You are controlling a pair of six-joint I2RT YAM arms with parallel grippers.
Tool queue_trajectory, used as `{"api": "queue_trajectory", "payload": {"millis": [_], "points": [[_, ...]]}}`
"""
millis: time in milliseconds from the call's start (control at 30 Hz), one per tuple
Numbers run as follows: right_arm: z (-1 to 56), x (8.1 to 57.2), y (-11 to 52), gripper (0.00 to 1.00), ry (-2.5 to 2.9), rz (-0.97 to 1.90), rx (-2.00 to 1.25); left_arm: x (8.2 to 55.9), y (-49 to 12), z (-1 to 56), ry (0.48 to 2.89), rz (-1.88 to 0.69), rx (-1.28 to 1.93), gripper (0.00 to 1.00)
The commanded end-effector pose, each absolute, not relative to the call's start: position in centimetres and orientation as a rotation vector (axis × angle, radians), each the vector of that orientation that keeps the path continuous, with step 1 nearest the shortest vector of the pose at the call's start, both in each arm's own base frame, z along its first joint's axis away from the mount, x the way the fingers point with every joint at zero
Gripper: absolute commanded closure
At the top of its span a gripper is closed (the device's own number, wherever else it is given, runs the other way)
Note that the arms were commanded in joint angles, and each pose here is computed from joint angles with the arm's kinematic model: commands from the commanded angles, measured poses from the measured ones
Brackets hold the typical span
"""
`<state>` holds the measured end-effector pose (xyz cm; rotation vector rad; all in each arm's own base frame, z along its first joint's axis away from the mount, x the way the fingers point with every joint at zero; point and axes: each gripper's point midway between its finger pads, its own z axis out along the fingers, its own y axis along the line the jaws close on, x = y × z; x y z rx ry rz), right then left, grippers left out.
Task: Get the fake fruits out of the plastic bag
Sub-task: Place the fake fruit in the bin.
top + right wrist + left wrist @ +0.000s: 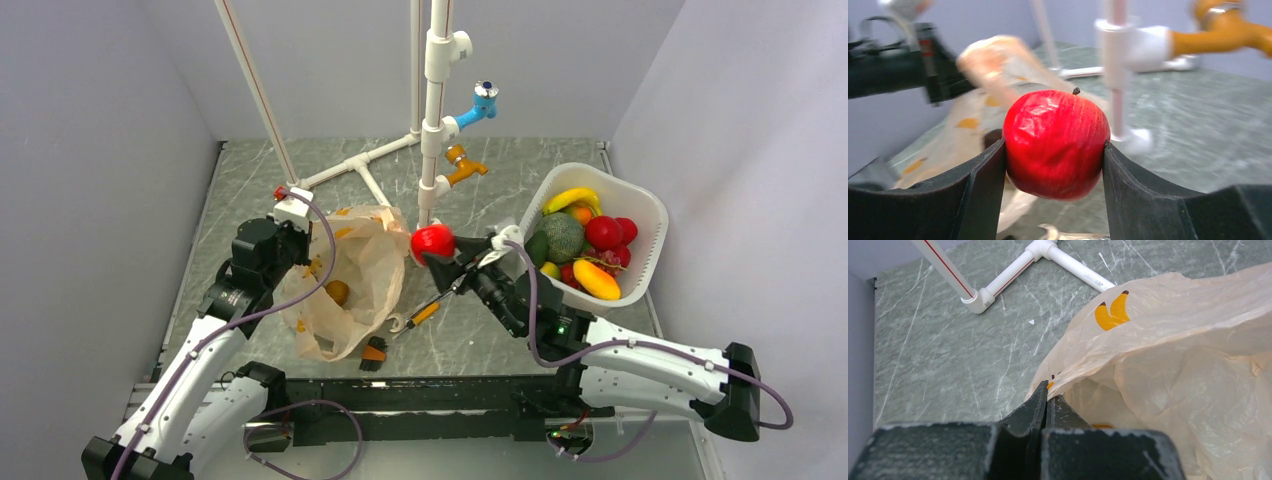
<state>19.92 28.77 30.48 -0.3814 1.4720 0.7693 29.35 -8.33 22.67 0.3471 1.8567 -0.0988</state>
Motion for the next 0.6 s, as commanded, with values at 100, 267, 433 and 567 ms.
{"api": "queue_trajectory", "payload": {"millis": [100, 267, 433, 567], "points": [[28.6, 24.0, 16.9, 1.0, 1.514, 0.275, 0.03, 29.6, -8.5, 25.1, 1.802, -0.105, 0.327, 1.0], [26.7, 24.7, 10.2, 1.0, 1.536, 0.089, 0.333, 29.6, -8.4, 25.1, 1.804, -0.103, 0.324, 1.0], [25.0, 25.7, 4.5, 1.0, 1.541, -0.05, 0.591, 29.6, -8.5, 25.1, 1.804, -0.103, 0.325, 1.0], [23.3, 27.8, 2.4, 1.0, 1.62, -0.1, 0.695, 29.5, -8.5, 25.2, 1.803, -0.101, 0.323, 1.0]]}}
